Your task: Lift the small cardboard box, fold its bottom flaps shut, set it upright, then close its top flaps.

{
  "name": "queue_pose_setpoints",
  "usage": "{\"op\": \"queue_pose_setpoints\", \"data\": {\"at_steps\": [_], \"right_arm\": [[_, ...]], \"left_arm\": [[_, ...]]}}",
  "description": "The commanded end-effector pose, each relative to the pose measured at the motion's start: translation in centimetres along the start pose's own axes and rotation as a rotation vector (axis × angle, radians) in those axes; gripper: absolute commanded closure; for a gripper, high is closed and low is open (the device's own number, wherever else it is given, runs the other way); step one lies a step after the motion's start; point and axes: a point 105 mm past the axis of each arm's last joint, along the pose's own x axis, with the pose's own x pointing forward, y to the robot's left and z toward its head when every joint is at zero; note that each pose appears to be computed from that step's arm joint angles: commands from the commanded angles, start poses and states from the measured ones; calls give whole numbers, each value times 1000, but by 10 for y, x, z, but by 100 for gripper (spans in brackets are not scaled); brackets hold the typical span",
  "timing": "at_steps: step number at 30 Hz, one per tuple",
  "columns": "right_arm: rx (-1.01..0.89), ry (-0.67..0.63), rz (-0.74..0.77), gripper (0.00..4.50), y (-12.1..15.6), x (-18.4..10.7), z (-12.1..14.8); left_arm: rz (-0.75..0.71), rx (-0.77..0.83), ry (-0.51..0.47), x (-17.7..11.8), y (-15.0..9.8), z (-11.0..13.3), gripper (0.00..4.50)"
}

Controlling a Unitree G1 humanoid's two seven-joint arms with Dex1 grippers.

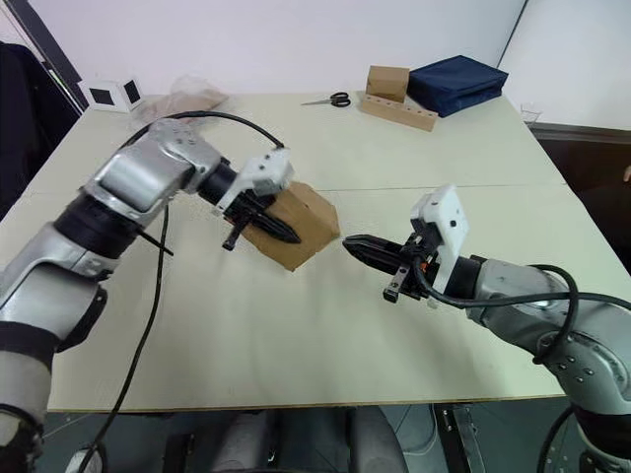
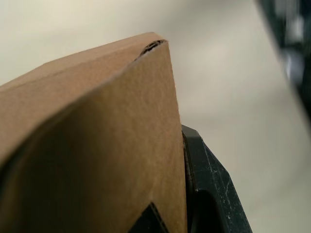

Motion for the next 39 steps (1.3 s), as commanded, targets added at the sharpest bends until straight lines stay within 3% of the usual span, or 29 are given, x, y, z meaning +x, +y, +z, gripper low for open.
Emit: {"op": "queue_pose_setpoints", "data": {"at_steps": [1, 3, 7, 9, 12, 13, 23, 26, 29, 30, 32, 35, 39], "right_arm": [[-35, -55, 12, 446, 10, 3, 8], [-32, -58, 6, 450, 10, 3, 7], [-28, -64, -13, 450, 9, 3, 6], [-23, -68, -15, 450, 9, 4, 6], [-23, -63, -15, 450, 9, 4, 5], [-20, -61, -13, 450, 8, 3, 5], [-20, -46, 17, 450, 5, 5, 3], [-27, -45, 18, 450, 3, 5, 1], [-41, -48, -15, 450, -6, 9, -2], [-43, -52, -27, 450, -9, 11, -4], [-55, -47, -46, 450, -13, 16, -8], [-74, -30, -57, 450, -16, 20, -16], [-81, 3, -73, 450, -19, 25, -29]], "left_arm": [[-36, 118, 163, -4, 2, -5, 424], [-49, 135, 214, -2, 2, -10, 379], [-69, 190, 280, 0, 2, -16, 224], [-58, 176, 267, 0, 5, -10, 161], [-27, 164, 224, -4, 9, 7, 26], [-16, 157, 199, -8, 9, 17, 8], [61, 0, 49, -57, -9, 59, 8], [89, 23, -3, -72, -12, 64, 8], [138, -4, -121, -90, -10, 60, 8], [158, -47, -201, -95, -8, 56, 8], [201, -137, -262, -97, -6, 37, 8], [263, -159, -345, -94, -7, 17, 85], [424, -284, -419, -86, 1, -18, 241]]}}
